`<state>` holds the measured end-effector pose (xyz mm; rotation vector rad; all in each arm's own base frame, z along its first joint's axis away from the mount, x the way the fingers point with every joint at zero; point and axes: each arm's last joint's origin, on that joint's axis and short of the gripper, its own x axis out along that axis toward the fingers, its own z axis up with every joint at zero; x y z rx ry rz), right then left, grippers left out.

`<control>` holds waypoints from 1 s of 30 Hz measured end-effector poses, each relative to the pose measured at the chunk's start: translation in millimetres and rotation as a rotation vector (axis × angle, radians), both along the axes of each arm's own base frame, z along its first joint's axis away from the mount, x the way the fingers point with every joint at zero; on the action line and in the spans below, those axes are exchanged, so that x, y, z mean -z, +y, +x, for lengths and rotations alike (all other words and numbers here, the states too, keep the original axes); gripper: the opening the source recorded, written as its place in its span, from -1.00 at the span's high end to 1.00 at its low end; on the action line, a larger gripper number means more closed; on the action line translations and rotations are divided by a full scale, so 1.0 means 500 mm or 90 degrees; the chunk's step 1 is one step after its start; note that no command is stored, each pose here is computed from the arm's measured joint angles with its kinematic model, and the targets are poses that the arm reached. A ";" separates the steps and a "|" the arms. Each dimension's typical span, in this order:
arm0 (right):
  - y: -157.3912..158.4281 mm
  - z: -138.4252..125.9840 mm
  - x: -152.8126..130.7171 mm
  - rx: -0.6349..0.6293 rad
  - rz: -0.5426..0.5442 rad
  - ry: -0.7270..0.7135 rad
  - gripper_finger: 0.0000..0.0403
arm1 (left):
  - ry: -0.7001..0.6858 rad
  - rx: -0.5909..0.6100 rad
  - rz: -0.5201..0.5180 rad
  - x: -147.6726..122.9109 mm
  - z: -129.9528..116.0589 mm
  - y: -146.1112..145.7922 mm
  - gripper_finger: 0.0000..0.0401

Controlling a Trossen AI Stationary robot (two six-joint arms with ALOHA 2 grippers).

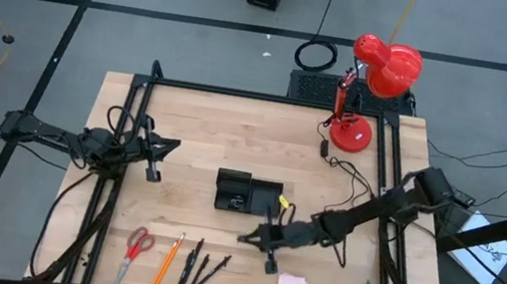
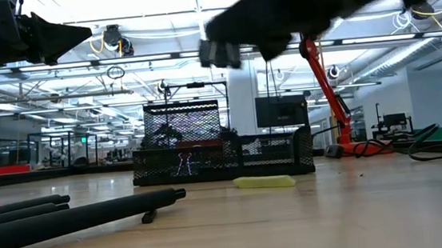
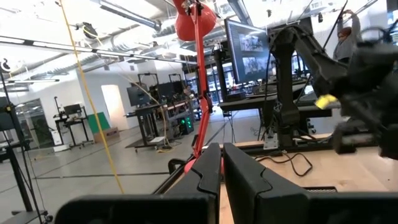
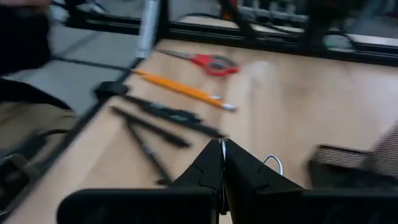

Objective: Pick and place office supplies into organizer
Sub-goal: Put the black binder clip into the mesh desk organizer

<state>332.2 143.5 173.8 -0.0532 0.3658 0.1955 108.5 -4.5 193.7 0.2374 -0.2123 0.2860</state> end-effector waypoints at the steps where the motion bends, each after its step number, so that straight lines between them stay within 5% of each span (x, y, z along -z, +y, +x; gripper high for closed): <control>1: -0.006 0.009 -0.012 0.006 -0.012 0.012 0.99 | 0.000 0.000 0.000 0.000 0.000 0.000 0.87; 11: -0.073 0.094 -0.064 0.064 -0.140 0.024 0.99 | 0.000 -0.004 -0.001 0.000 0.000 0.000 0.87; 30: -0.103 0.129 0.048 0.124 -0.228 0.091 0.99 | 0.007 -0.017 0.002 0.001 0.000 0.001 0.87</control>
